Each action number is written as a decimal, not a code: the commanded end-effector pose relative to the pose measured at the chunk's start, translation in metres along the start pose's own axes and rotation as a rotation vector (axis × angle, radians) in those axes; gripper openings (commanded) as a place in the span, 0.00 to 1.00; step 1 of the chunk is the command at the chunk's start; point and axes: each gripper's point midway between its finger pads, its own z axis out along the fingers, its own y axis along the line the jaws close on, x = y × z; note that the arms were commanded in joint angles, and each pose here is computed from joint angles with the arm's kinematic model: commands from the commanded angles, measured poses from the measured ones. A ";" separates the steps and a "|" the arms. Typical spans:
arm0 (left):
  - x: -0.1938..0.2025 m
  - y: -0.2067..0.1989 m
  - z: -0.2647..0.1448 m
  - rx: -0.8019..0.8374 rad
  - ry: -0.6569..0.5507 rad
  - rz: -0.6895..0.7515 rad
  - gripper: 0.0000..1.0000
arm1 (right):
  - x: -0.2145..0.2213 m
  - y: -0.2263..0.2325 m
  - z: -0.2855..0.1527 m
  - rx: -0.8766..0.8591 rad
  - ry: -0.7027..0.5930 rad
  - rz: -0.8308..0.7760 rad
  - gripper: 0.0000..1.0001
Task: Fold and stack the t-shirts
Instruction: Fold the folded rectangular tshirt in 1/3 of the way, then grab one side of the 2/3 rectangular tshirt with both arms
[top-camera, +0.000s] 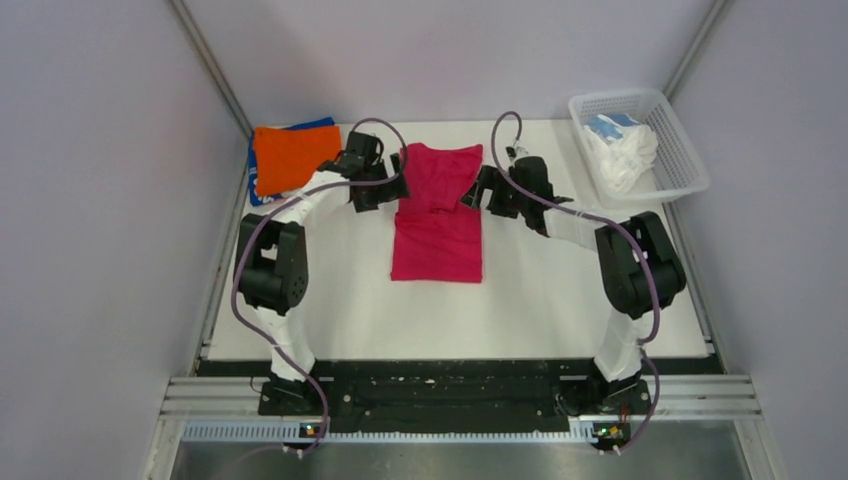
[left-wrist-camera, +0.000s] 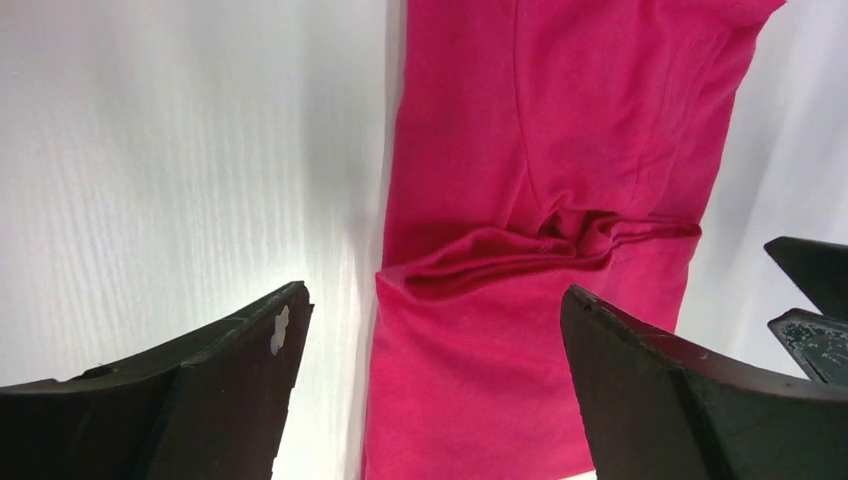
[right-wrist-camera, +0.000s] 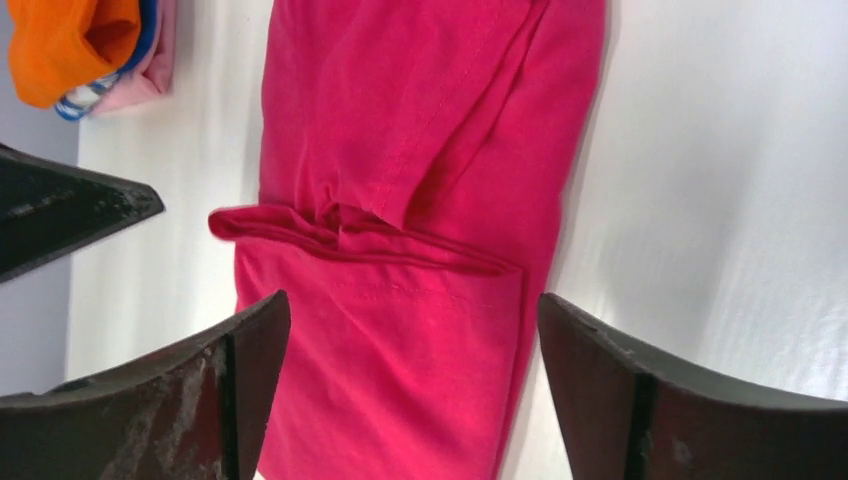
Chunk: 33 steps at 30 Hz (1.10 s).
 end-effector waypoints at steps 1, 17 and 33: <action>-0.009 -0.007 -0.038 0.037 -0.044 0.018 0.99 | -0.027 0.026 -0.025 -0.055 -0.075 -0.088 0.98; 0.132 0.037 -0.074 0.121 0.091 -0.168 0.99 | 0.091 0.047 -0.067 -0.012 0.052 -0.092 0.99; 0.160 0.040 -0.028 0.132 0.216 -0.235 0.43 | 0.137 0.002 -0.108 0.122 0.099 0.046 0.89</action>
